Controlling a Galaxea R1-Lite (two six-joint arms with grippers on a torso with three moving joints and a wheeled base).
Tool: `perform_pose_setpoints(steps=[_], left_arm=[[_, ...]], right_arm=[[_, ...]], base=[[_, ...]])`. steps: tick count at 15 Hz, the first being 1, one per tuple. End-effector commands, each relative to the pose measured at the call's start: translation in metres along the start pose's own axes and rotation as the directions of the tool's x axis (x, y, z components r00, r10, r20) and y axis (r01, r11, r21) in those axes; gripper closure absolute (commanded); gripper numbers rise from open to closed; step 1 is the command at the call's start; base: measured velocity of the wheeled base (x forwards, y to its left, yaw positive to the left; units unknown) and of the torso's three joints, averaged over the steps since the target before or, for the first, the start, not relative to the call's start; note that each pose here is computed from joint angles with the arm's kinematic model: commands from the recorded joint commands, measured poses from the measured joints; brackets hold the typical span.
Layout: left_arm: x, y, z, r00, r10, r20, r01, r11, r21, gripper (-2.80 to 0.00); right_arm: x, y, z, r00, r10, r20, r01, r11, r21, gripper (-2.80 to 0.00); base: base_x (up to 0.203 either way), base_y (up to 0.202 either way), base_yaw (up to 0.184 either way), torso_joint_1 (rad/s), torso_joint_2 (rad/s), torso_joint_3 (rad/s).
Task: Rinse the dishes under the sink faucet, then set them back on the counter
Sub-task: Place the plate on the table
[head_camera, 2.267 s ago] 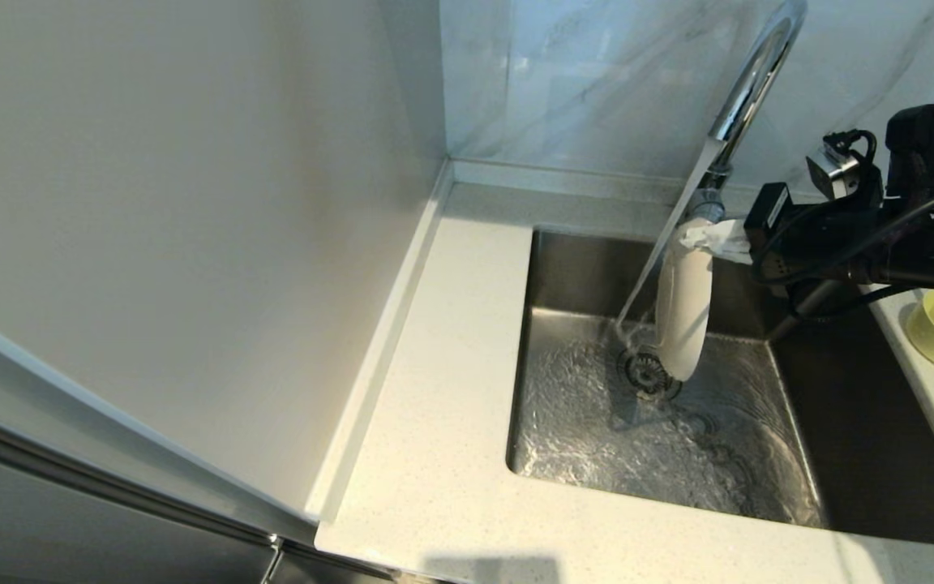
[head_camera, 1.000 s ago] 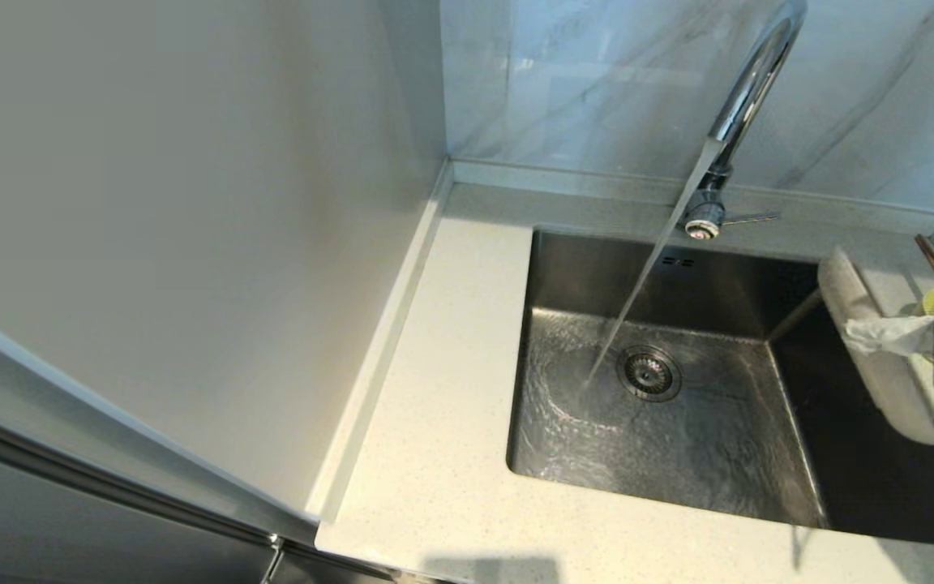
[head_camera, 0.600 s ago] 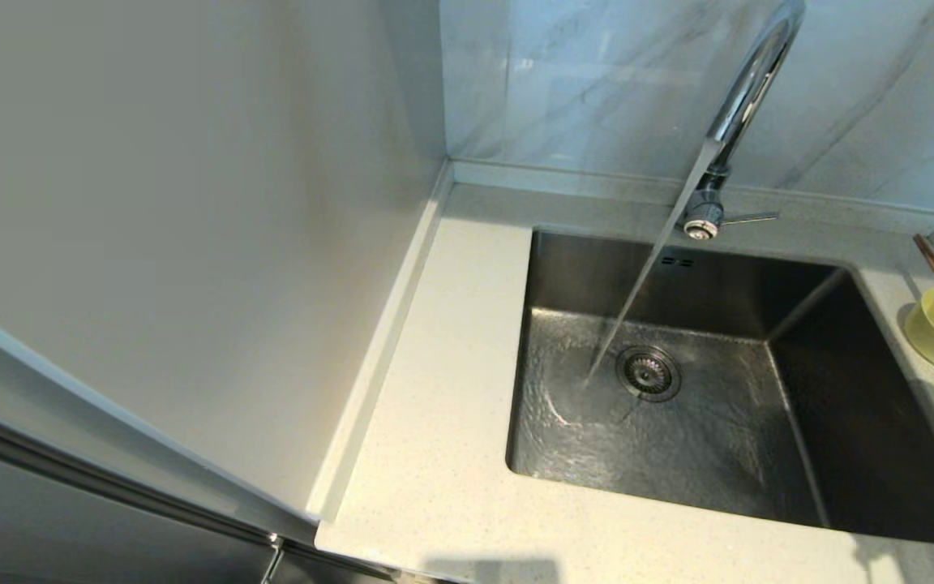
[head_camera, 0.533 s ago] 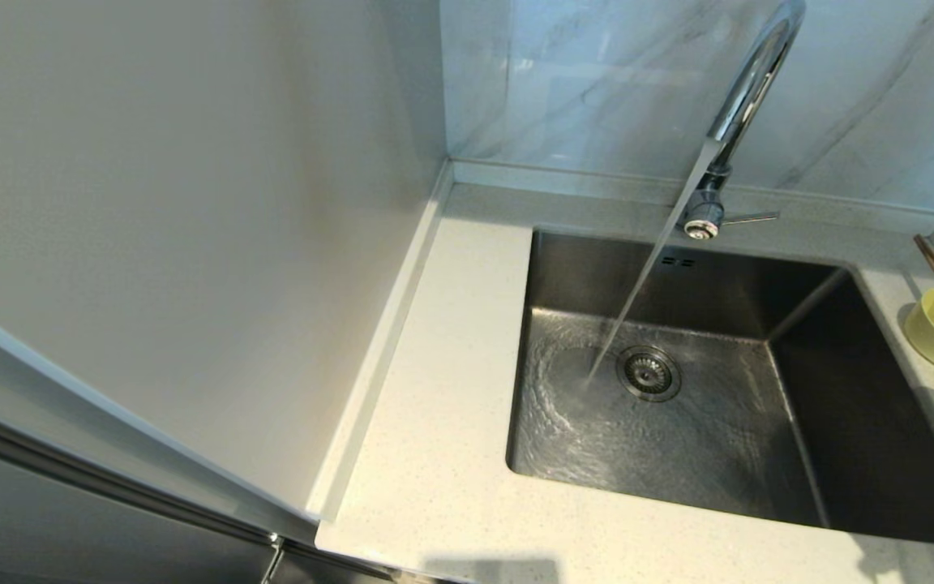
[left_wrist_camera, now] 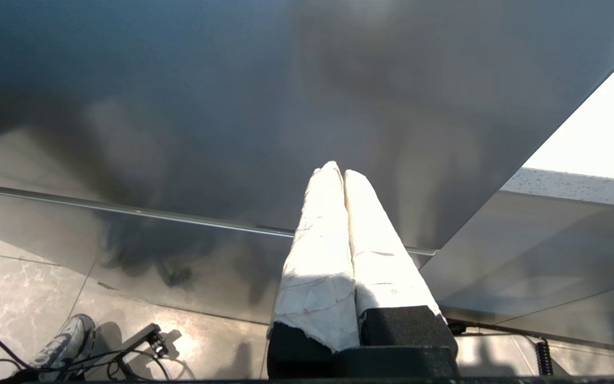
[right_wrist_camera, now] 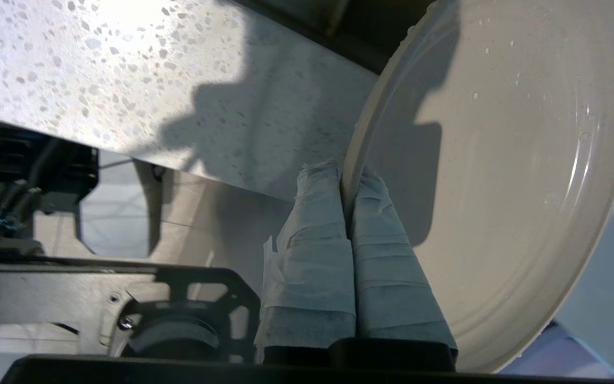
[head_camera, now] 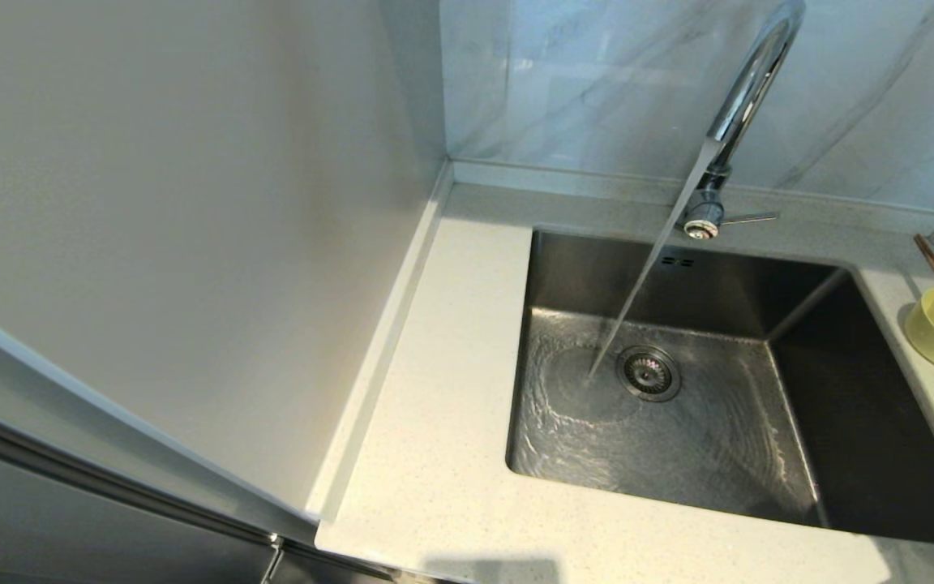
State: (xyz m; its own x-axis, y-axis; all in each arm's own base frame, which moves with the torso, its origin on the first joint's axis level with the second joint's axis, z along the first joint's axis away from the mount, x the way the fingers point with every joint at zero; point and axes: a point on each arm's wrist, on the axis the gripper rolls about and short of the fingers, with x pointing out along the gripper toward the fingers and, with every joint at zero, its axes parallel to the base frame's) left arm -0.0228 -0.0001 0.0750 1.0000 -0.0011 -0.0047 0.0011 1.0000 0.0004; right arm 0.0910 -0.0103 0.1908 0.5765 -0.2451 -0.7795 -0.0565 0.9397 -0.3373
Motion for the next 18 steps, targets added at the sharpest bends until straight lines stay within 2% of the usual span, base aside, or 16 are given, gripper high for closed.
perform_pose_setpoints(steps=[1,4,7,10,13,18], left_arm=[[0.000,0.000,0.000,1.000,0.000,0.000,0.000,1.000,0.000,0.00],[0.000,0.000,0.000,1.000,0.001,0.000,-0.001,1.000,0.001,0.00],[0.000,0.000,0.000,1.000,0.000,0.000,0.000,1.000,0.000,0.00],[0.000,0.000,0.000,1.000,0.000,0.000,0.000,1.000,0.000,0.00],[0.000,0.000,0.000,1.000,0.001,0.000,-0.001,1.000,0.000,0.00],[0.000,0.000,0.000,1.000,0.001,0.000,-0.001,1.000,0.000,0.00]], right_arm=[[0.016,0.004,-0.002,1.000,0.010,-0.026,-0.010,1.000,0.019,0.00],[0.036,0.007,0.004,0.999,0.017,-0.043,-0.015,0.999,0.032,0.00],[0.052,0.006,0.013,0.997,0.017,-0.082,-0.007,0.993,0.118,0.00],[0.061,0.001,0.016,0.992,0.006,-0.122,0.014,0.987,0.163,0.00],[0.077,-0.012,0.024,0.993,-0.041,-0.113,0.065,0.973,0.222,0.00],[0.086,-0.019,0.029,0.993,-0.071,-0.093,0.092,0.963,0.253,0.00]], base=[[0.000,0.000,0.000,0.000,0.00,0.000],[0.000,0.000,0.000,0.000,0.00,0.000],[0.000,0.000,0.000,0.000,0.00,0.000],[0.000,0.000,0.000,0.000,0.00,0.000],[0.000,0.000,0.000,0.000,0.00,0.000],[0.000,0.000,0.000,0.000,0.00,0.000]])
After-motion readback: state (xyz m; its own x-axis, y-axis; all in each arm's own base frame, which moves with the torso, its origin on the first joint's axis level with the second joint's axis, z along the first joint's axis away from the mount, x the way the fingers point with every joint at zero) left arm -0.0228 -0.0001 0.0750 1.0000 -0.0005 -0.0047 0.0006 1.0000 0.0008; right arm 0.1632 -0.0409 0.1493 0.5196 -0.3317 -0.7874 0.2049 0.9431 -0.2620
